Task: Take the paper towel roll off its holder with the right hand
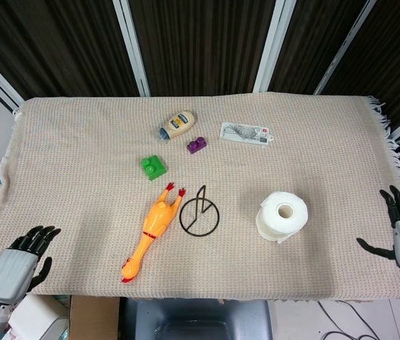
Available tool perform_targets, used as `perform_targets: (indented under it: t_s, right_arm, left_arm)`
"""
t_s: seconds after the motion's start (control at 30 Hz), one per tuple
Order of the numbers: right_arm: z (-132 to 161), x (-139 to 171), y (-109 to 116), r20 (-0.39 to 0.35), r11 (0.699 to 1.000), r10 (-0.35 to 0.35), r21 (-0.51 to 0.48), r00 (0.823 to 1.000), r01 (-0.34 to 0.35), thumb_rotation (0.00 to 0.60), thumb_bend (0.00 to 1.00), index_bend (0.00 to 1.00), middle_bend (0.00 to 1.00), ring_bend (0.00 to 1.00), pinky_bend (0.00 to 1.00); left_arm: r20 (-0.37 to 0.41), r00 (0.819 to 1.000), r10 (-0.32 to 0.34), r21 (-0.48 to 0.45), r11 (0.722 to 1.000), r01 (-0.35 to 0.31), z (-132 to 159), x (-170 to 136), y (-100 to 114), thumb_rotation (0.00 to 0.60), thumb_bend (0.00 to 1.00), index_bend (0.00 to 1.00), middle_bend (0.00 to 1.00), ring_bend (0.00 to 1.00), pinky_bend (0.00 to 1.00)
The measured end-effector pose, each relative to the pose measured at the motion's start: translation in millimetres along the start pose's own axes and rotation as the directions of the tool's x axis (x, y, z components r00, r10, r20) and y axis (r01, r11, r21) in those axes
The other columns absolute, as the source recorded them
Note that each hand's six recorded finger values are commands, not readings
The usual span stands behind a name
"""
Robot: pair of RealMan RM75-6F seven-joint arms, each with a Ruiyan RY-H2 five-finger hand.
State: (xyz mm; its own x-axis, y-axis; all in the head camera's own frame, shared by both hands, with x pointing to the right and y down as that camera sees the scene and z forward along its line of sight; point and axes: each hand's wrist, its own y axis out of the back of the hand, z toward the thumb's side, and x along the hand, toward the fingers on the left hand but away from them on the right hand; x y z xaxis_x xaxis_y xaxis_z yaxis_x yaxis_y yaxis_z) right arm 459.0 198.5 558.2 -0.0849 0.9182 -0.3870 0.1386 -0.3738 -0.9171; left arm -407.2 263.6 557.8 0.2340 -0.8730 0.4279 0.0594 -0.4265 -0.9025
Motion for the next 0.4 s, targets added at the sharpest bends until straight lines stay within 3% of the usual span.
perform_targets:
  t_s: [0.4]
  right_arm:
    - [3.1, 3.0, -8.8, -0.018, 0.999, 0.033, 0.018, 0.999, -0.033, 0.600, 0.26, 0.05, 0.06, 0.00, 0.06]
  left_arm:
    - [0.001, 1.000, 0.001, -0.005, 1.000, -0.001, -1.1, -0.1, 0.8, 0.600, 0.55, 0.18, 0.18, 0.17, 0.37]
